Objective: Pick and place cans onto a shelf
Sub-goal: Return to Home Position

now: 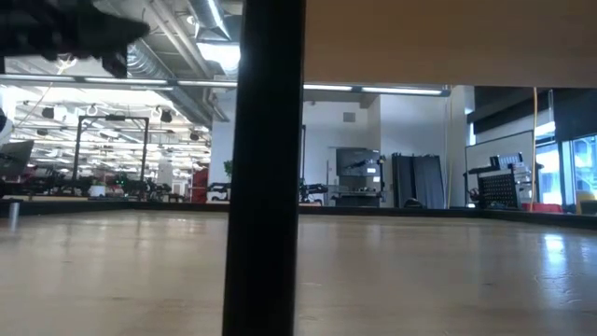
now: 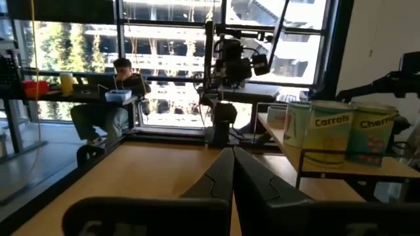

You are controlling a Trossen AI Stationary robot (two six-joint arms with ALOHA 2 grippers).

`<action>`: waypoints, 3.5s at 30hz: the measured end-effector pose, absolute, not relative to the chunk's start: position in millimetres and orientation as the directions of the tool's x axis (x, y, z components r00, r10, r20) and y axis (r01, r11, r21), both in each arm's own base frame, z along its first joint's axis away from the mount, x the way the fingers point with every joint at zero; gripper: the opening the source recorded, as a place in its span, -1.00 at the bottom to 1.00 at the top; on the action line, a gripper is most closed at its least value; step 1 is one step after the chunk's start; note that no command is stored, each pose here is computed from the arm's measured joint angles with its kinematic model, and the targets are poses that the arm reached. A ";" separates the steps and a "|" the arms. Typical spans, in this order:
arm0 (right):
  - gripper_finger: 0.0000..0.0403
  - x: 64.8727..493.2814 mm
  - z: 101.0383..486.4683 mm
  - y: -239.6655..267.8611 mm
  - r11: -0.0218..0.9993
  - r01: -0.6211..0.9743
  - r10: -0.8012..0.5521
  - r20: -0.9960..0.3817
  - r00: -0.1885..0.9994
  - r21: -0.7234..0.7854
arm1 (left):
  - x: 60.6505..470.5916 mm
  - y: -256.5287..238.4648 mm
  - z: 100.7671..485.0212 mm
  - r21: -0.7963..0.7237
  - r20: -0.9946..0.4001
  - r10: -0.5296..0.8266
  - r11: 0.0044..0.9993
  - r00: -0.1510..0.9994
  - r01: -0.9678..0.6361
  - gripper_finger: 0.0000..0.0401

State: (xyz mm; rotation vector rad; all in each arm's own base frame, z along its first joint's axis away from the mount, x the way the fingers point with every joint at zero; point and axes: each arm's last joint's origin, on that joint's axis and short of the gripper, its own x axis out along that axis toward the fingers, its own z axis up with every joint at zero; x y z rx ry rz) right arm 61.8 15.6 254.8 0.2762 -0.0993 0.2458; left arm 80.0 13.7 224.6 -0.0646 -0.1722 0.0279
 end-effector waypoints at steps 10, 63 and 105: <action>-0.95 75.6 230.9 20.9 0.920 -0.310 0.276 0.165 0.947 0.240 | 93.1 17.0 186.5 -0.059 0.172 0.038 0.998 0.984 -0.028 -1.00; -0.95 94.3 169.2 25.8 0.928 -0.277 0.277 0.036 0.960 0.250 | 94.9 18.3 176.7 0.031 0.115 0.067 0.997 0.991 -0.071 -1.00; -0.95 94.3 169.2 25.8 0.928 -0.278 0.277 0.037 0.960 0.250 | 94.9 18.3 176.7 0.031 0.115 0.067 0.997 0.991 -0.071 -1.00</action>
